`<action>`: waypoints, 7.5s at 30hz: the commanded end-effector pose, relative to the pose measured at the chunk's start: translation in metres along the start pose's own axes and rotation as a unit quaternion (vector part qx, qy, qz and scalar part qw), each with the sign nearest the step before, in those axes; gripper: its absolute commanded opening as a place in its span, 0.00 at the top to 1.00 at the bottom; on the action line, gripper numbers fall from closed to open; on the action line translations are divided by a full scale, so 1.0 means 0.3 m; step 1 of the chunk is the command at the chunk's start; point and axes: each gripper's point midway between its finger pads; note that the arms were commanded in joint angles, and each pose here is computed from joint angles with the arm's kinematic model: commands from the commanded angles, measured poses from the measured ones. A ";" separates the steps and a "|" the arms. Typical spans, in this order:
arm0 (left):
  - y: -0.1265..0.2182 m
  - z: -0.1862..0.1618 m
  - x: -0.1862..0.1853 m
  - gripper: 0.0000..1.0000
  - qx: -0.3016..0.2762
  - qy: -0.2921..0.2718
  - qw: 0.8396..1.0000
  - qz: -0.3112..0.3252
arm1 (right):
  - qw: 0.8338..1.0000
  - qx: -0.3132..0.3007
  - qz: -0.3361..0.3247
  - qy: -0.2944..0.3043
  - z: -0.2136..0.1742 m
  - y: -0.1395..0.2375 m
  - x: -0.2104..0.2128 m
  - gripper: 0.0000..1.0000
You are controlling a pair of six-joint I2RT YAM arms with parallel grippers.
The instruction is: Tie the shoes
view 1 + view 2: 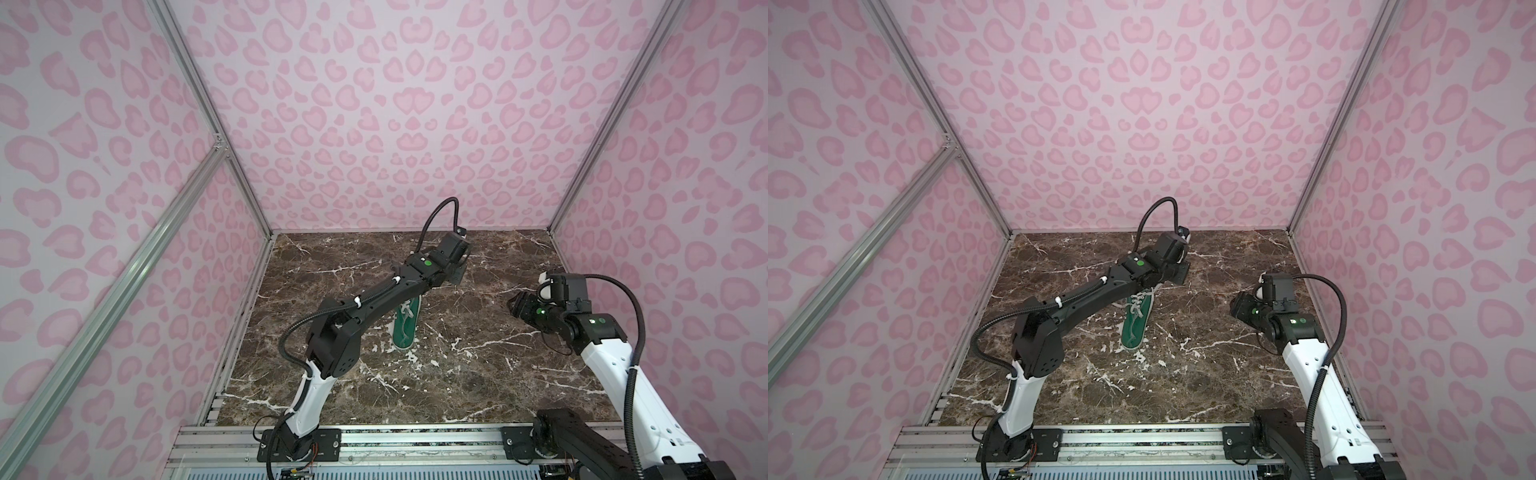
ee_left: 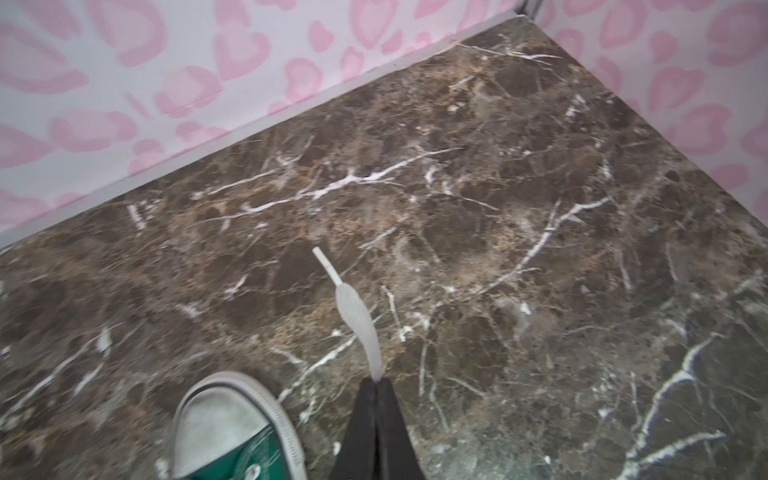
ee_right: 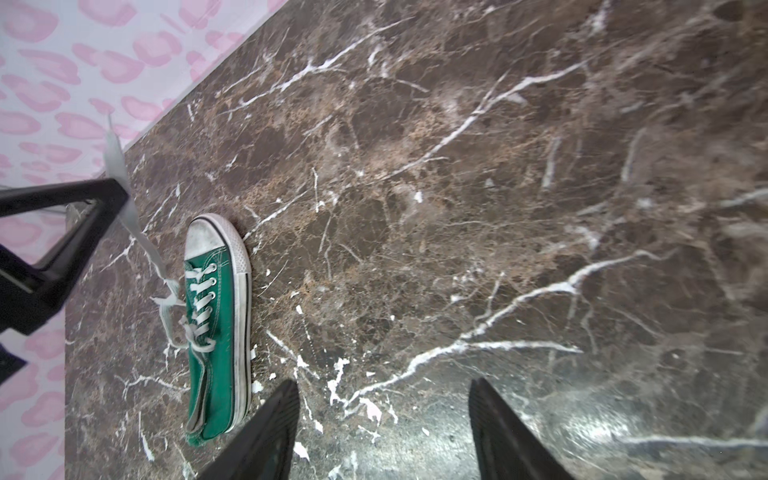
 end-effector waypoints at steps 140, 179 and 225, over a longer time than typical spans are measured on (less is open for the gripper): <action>0.283 -0.648 0.228 0.46 0.099 0.260 0.952 -0.129 | 0.892 0.319 0.311 -0.074 -0.486 -0.606 0.674 0.91; 0.224 -0.664 0.192 0.55 0.107 0.271 0.945 -0.151 | 0.861 0.388 0.320 -0.082 -0.596 -0.582 0.663 0.91; 0.132 -0.679 0.182 0.73 0.119 0.270 0.942 -0.157 | 0.831 0.412 0.352 -0.126 -0.611 -0.574 0.678 0.91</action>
Point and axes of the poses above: each gripper's point midway between its finger pads, its own y axis back along the fingers, its own x axis along the line the jaws close on, z = x × y, and after that the axes turned 6 degrees about -y, right-handed
